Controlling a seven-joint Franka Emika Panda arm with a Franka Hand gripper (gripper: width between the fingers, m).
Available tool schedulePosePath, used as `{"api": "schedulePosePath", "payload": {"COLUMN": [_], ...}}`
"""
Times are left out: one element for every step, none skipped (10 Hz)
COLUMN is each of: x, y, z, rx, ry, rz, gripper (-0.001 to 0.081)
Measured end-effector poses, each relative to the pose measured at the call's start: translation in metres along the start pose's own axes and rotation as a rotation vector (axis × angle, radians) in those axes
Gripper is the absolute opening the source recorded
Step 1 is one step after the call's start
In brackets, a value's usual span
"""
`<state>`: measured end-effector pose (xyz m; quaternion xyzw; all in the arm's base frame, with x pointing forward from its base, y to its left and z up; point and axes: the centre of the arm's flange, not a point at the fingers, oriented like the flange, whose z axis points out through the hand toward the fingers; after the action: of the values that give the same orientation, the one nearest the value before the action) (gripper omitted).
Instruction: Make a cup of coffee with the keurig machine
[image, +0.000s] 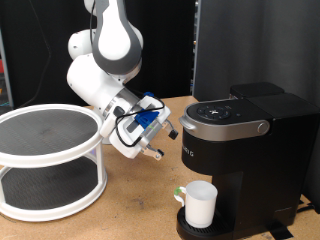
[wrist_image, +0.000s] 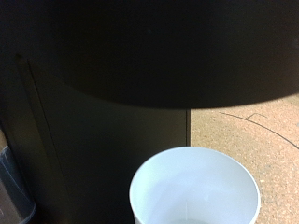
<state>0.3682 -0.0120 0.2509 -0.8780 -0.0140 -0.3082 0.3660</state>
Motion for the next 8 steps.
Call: {"api": "schedulePosePath", "payload": {"x": [0.002, 0.005, 0.01, 0.016, 0.022, 0.029, 0.038, 0.047], "y": [-0.001, -0.002, -0.005, -0.009, -0.013, -0.018, -0.025, -0.031], "z": [-0.001, -0.007, -0.016, -0.026, -0.036, -0.045, -0.055, -0.064], "rx": [0.026, 0.061, 0.098, 0.131, 0.159, 0.175, 0.189, 0.202], "ry": [0.0, 0.007, 0.025, 0.039, 0.056, 0.079, 0.106, 0.132], "rz": [-0.002, -0.002, -0.001, -0.003, -0.005, -0.001, 0.005, 0.013], "gripper": [0.08, 0.08, 0.08, 0.08, 0.08, 0.08, 0.08, 0.08]}}
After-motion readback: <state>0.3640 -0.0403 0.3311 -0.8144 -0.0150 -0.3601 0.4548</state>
